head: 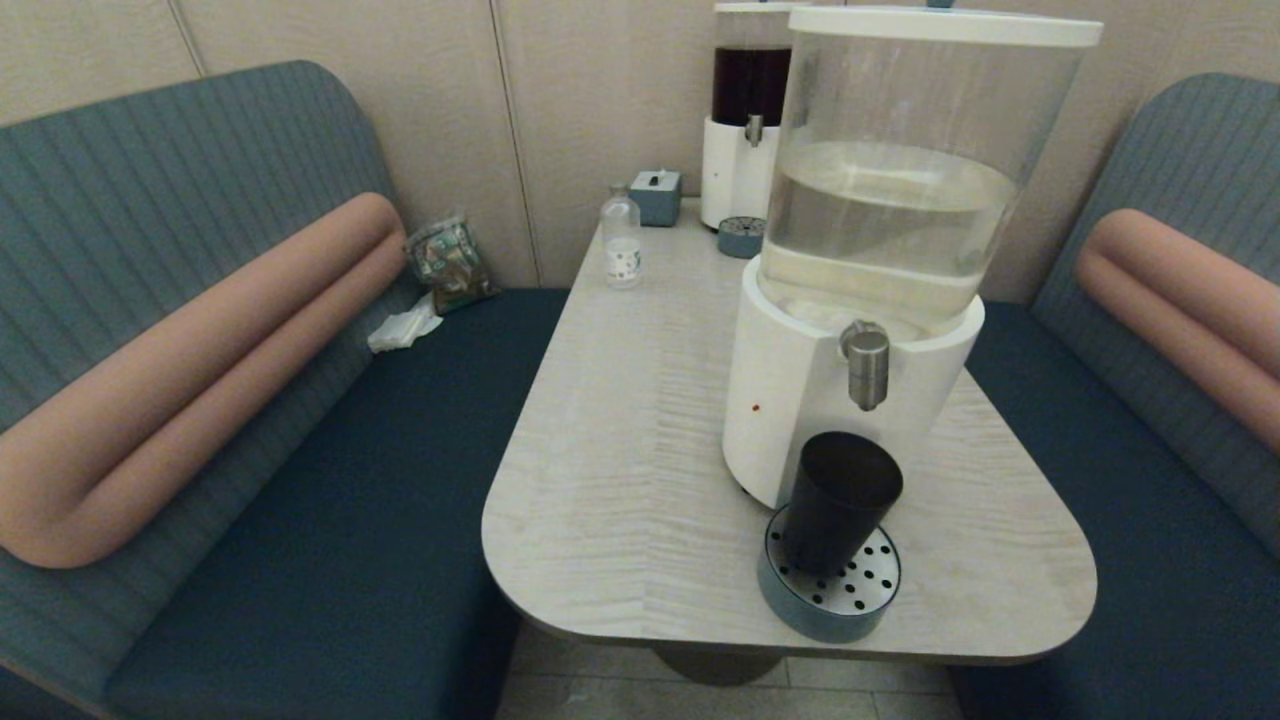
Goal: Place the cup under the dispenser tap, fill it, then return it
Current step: Place the cup next to the water dispenser
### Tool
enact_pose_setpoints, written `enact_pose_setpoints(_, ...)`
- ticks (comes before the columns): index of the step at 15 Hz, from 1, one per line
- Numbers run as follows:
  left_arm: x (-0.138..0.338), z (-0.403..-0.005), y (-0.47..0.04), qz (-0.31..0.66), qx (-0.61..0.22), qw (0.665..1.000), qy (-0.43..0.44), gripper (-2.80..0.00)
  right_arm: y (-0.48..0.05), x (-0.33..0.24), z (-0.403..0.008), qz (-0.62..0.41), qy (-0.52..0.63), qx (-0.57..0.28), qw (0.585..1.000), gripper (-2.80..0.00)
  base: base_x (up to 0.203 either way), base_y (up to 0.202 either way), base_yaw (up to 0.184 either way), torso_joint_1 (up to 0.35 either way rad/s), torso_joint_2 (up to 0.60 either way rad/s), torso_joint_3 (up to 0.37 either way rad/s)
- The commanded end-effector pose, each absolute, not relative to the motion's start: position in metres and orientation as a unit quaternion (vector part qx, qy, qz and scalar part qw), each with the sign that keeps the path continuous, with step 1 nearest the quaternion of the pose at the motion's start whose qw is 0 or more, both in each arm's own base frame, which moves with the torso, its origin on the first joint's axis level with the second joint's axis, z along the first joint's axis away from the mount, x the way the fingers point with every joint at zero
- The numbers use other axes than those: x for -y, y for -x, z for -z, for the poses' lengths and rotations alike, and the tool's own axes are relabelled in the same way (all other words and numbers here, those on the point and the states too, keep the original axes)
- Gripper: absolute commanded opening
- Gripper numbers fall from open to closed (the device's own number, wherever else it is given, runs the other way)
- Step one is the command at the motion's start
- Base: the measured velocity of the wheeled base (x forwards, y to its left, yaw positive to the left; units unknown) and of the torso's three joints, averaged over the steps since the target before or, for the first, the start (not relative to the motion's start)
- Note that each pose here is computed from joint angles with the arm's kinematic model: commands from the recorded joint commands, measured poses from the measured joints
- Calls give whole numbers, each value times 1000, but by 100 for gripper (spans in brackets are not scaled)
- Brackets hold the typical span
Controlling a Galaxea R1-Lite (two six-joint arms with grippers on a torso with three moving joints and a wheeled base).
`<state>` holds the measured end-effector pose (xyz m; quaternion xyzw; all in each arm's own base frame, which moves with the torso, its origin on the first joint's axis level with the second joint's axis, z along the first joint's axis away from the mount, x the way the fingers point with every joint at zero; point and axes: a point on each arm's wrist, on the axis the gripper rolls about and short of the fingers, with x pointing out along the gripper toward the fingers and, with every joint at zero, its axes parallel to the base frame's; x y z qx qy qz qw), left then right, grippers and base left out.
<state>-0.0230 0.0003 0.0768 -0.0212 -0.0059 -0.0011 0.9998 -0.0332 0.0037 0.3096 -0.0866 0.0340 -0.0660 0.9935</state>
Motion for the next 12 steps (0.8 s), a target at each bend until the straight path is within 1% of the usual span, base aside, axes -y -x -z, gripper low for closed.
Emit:
enact_pose_setpoints(1,0,-77,23,1,5,1000,22,-280,63,-9,-283,63,90,-7,994,-280,0,0,0,0,0,0)
enact_pose_setpoints(4,0,-77,23,1,5,1000,22,-280,89,-9,-251,40,90,5,995,-280,0,0,0,0,0,0)
enact_pose_setpoints(6,0,-77,23,1,5,1000,22,-280,85,-7,-238,26,61,-27,997,-280,0,0,0,0,0,0)
enact_pose_setpoints(9,0,-77,23,1,5,1000,22,-280,98,1,-220,-15,60,-1,998,-280,0,0,0,0,0,0)
enact_pose_setpoints(12,0,-77,23,1,5,1000,22,-280,96,0,-197,-9,66,2,998,-280,0,0,0,0,0,0)
